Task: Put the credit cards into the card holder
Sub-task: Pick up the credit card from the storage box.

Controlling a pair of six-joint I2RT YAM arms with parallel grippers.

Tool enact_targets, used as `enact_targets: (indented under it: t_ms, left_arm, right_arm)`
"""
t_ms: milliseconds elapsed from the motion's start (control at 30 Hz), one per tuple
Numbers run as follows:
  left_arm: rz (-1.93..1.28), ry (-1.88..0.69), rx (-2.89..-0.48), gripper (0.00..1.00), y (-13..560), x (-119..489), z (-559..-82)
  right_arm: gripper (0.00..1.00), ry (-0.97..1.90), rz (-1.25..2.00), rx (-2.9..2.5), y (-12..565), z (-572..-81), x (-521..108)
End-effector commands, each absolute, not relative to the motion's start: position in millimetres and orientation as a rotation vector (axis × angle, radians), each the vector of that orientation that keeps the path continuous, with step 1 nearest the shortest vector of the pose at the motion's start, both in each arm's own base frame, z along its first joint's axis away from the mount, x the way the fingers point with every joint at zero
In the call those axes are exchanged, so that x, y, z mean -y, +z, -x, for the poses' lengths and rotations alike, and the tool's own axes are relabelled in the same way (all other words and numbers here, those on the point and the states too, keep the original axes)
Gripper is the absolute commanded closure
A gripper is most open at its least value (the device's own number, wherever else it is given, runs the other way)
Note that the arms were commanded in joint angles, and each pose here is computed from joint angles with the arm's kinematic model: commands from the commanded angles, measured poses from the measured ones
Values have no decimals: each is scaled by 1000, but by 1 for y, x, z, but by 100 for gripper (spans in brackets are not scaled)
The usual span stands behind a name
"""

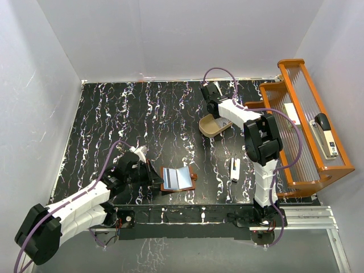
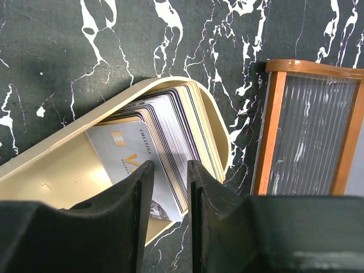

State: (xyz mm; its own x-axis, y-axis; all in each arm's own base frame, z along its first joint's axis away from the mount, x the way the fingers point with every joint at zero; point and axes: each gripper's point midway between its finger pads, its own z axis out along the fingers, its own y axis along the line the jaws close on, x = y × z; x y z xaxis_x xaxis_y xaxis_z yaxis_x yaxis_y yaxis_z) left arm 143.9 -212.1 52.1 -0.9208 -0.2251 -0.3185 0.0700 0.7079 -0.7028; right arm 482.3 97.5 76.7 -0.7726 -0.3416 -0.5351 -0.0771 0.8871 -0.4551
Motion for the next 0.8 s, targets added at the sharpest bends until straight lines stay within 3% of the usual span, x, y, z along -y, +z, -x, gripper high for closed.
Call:
enact_targets:
  t_ms: [0, 33, 267, 333, 567, 767]
  left_arm:
    - [99, -1072, -2505, 100, 61, 214, -146]
    - [100, -1073, -2504, 100, 62, 214, -146]
    - [98, -1078, -2499, 100, 63, 215, -147]
    - [94, -1073, -2502, 100, 63, 214, -147]
    - [96, -1066, -2499, 100, 63, 213, -146]
    - [96, -1055, -2502, 100, 62, 211, -146]
  right_arm:
    - [73, -552, 256, -2349, 96, -493, -92]
    - [71, -512, 267, -2356, 97, -493, -97]
    - [26, -409, 315, -2391, 89, -482, -109]
    - [18, -436, 330, -2403, 84, -480, -105]
    - [15, -520, 336, -2411, 73, -478, -95]
    - [24, -594, 302, -2378, 79, -481, -86]
